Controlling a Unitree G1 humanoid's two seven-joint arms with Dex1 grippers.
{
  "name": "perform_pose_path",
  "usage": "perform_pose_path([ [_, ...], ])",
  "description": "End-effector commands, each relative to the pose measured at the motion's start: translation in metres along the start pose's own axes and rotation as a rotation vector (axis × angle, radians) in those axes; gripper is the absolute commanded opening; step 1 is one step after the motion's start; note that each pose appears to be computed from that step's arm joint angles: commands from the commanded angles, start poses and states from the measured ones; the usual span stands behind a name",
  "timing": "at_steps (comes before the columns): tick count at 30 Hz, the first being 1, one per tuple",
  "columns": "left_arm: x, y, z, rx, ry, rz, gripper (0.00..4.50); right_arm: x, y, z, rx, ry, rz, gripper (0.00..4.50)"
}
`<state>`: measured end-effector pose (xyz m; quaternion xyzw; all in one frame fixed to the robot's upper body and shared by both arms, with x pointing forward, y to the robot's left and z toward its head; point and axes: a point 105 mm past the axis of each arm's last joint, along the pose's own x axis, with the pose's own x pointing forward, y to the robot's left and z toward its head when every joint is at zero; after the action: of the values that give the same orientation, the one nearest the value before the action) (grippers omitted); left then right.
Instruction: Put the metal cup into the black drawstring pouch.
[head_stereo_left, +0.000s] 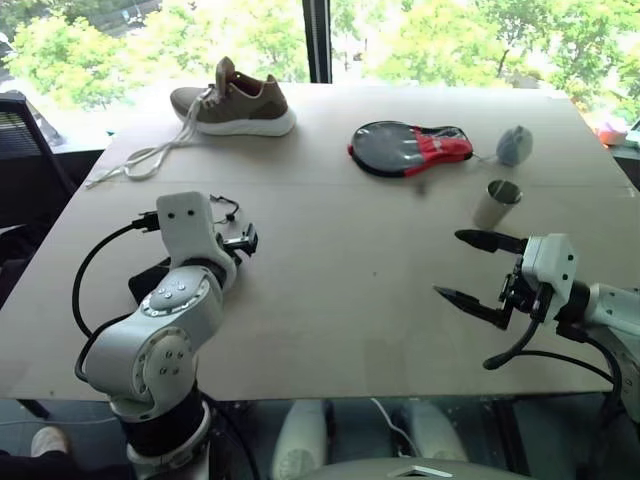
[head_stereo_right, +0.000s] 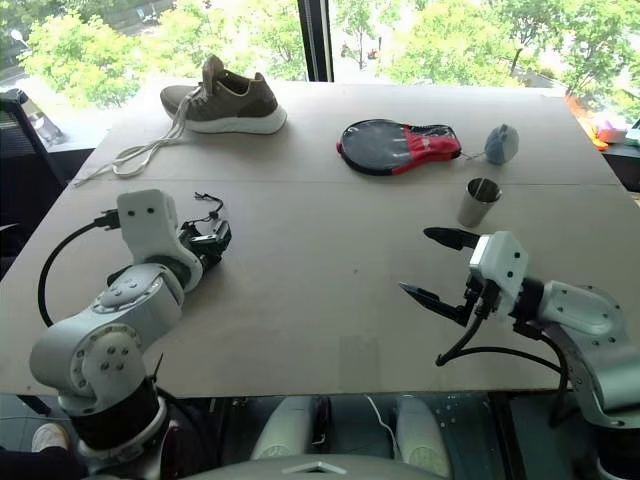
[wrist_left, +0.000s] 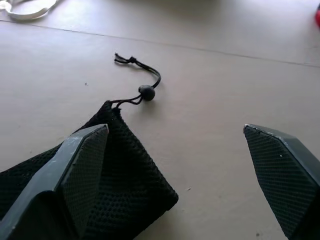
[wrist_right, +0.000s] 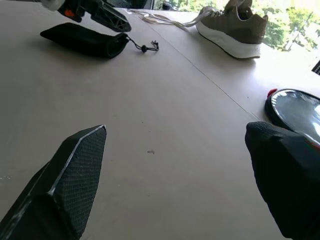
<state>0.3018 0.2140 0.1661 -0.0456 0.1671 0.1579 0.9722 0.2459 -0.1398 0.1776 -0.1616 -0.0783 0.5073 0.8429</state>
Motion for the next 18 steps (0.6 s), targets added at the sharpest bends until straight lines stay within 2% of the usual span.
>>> perform_pose_path([
  [1, 0.006, 0.013, 0.001, -0.055, 0.071, 0.217, 4.46, -0.002, -0.006, 0.012, -0.049, -0.041, 0.001, 4.50],
  [4, 0.008, 0.007, 0.007, -0.079, 0.104, 0.350, 4.46, 0.001, -0.010, 0.012, -0.056, -0.043, -0.001, 4.50],
  [8, 0.008, -0.001, 0.001, -0.110, 0.188, 0.454, 4.46, 0.003, -0.015, 0.014, -0.044, -0.054, 0.011, 4.50],
  [13, 0.014, -0.003, 0.011, -0.084, 0.187, 0.457, 4.46, 0.009, -0.033, 0.025, -0.030, -0.102, -0.002, 4.50],
  [18, 0.021, 0.001, 0.018, -0.066, 0.190, 0.457, 4.46, 0.012, -0.037, 0.041, -0.014, -0.150, 0.044, 4.50],
])
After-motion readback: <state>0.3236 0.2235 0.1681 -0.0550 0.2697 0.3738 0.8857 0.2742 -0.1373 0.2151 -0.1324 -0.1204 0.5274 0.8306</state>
